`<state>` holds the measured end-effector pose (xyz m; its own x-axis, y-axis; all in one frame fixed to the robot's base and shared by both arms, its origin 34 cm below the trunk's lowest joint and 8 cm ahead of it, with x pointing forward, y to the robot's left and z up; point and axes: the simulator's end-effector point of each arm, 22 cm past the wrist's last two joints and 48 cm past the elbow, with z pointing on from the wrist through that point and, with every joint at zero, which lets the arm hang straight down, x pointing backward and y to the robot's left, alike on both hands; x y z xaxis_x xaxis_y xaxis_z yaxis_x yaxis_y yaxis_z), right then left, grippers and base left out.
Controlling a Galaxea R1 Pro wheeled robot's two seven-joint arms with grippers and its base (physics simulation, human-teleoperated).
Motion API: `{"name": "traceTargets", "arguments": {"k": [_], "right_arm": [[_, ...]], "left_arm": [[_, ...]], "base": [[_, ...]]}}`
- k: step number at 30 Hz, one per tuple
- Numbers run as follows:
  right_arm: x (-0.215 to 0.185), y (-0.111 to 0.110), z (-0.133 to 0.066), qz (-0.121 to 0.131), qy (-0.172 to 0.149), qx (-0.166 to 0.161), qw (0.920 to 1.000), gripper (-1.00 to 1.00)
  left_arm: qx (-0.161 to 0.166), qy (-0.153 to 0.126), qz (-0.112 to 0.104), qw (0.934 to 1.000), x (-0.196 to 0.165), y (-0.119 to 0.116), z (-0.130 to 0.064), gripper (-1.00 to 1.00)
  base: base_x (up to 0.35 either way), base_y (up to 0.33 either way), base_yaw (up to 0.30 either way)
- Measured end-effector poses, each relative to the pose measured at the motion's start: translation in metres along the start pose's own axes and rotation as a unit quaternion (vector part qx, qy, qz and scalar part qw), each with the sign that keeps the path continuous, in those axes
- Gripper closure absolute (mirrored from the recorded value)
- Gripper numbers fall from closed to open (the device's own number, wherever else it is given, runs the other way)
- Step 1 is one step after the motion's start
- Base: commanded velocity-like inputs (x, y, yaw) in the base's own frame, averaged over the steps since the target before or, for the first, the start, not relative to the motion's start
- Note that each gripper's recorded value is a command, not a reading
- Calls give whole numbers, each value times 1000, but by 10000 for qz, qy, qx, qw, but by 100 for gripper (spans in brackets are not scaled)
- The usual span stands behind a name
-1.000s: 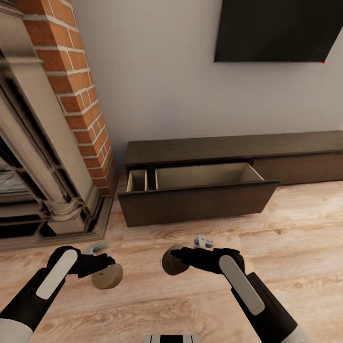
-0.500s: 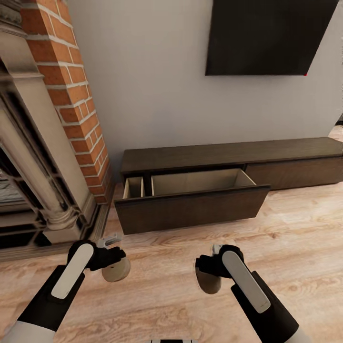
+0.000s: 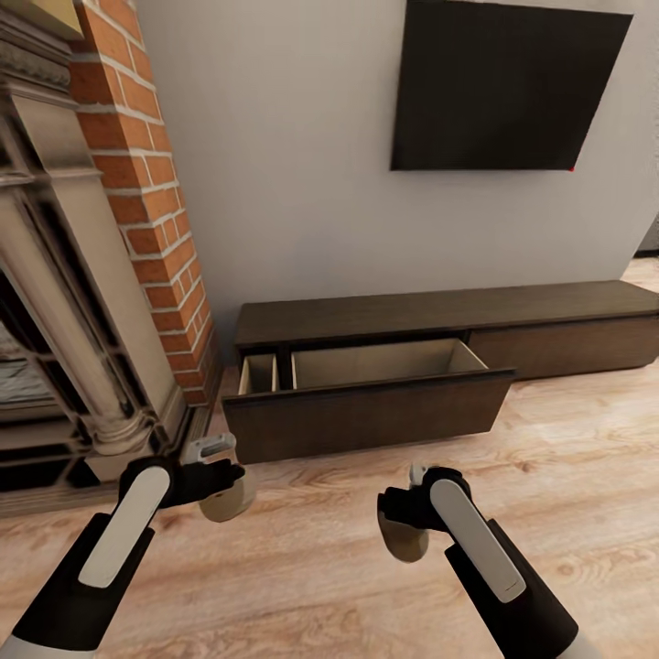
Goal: Place each of the two pumpkins and all three candles from the living room inside a cabinet in the living room (use any cabinet), then make sure every cabinet is closed, and position the cauldron so it is next to a table in the living room.
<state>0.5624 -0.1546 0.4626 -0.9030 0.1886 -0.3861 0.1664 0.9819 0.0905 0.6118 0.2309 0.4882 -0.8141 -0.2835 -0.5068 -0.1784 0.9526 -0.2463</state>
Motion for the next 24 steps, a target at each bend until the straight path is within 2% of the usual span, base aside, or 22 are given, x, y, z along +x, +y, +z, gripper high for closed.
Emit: {"name": "traceTargets", "arguments": {"k": [5,8,13,16,20,22,24], "right_arm": [[-4,3,-7,10,-61,-63,10000,100],[-4,10,-7,20,-61,-220,9997,100],[-7,39,-12,54,-76,-932,9956,100],[-21,44,-21,168,-147,-1318,9910,100],[-42,53,-33,415,-306,-2050,9774,100],[-51,57,-40,446,-394,-2404,9689,100],[-57,57,-46,437,-452,-2590,9638,100]], "left_arm": [[47,-41,29,10000,-3,-6,-7,100],[53,-37,37,10000,-3,-7,-7,100],[100,-20,27,9999,-3,-11,-8,100],[181,30,-9,9998,-6,-17,-12,100],[465,205,-136,9986,0,-29,-14,100],[555,270,-172,9979,3,-32,-14,100],[591,293,-189,9976,3,-35,-15,100]], "base": [[0,0,0],[0,0,0],[0,0,0],[0,0,0],[0,0,0],[0,0,0],[0,0,0]]}}
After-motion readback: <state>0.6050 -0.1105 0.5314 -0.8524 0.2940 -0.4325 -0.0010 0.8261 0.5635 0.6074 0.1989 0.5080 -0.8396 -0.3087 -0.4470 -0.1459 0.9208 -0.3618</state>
